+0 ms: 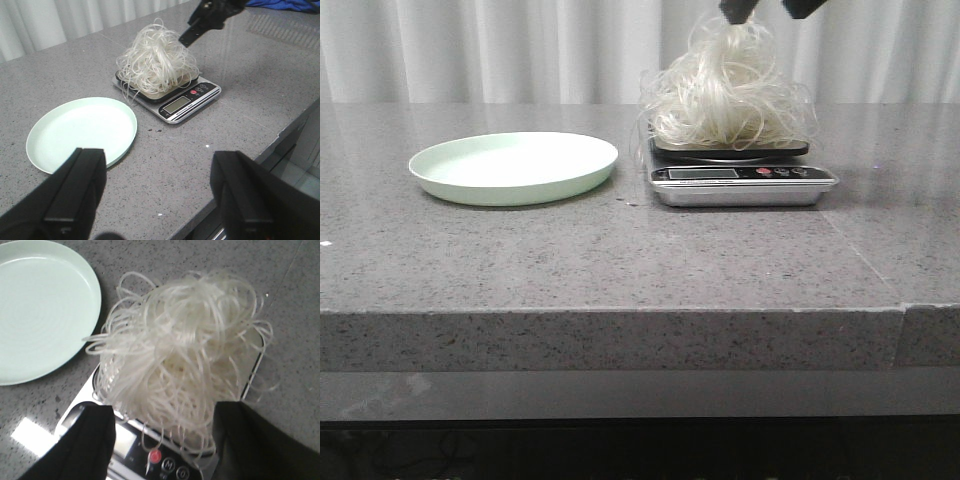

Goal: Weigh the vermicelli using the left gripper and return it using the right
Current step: 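Lower the right gripper onto the vermicelli on the scale and close it, then lift the vermicelli with the right gripper and carry it over the plate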

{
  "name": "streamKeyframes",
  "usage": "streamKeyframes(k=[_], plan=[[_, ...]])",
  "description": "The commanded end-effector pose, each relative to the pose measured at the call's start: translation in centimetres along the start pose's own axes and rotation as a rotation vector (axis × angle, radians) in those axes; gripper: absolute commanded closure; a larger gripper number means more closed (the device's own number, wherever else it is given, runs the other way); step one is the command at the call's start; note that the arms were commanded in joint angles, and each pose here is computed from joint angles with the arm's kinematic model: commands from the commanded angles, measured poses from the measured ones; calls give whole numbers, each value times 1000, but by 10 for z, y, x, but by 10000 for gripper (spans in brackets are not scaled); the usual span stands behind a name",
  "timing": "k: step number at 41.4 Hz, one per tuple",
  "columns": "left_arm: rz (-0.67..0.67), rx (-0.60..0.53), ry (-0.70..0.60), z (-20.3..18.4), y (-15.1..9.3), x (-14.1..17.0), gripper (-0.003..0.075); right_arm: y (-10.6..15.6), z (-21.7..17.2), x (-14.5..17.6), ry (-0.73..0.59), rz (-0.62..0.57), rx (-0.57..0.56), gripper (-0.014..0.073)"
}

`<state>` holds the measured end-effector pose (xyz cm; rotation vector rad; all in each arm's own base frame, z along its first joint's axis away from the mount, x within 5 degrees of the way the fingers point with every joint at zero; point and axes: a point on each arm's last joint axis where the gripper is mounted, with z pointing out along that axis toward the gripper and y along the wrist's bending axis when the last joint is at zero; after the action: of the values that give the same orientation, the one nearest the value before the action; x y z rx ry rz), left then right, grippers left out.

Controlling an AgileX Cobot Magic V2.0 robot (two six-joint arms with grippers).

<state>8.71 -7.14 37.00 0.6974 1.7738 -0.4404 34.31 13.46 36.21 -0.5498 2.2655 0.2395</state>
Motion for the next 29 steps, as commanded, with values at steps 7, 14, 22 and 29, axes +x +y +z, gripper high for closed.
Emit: streamKeyframes(k=[7, 14, 22, 29], plan=[[-17, 1, -103, -4, 0, -14, 216, -7, 10, -36, -116, -50, 49, 69], [-17, 1, -103, -4, 0, -14, 216, -10, 35, -38, -108, -46, 49, 69], [-17, 1, -103, -4, 0, -14, 216, -11, 55, -31, -60, -43, 43, 78], [-17, 1, -103, -4, 0, -14, 216, -11, 56, -29, -41, -42, 40, 265]])
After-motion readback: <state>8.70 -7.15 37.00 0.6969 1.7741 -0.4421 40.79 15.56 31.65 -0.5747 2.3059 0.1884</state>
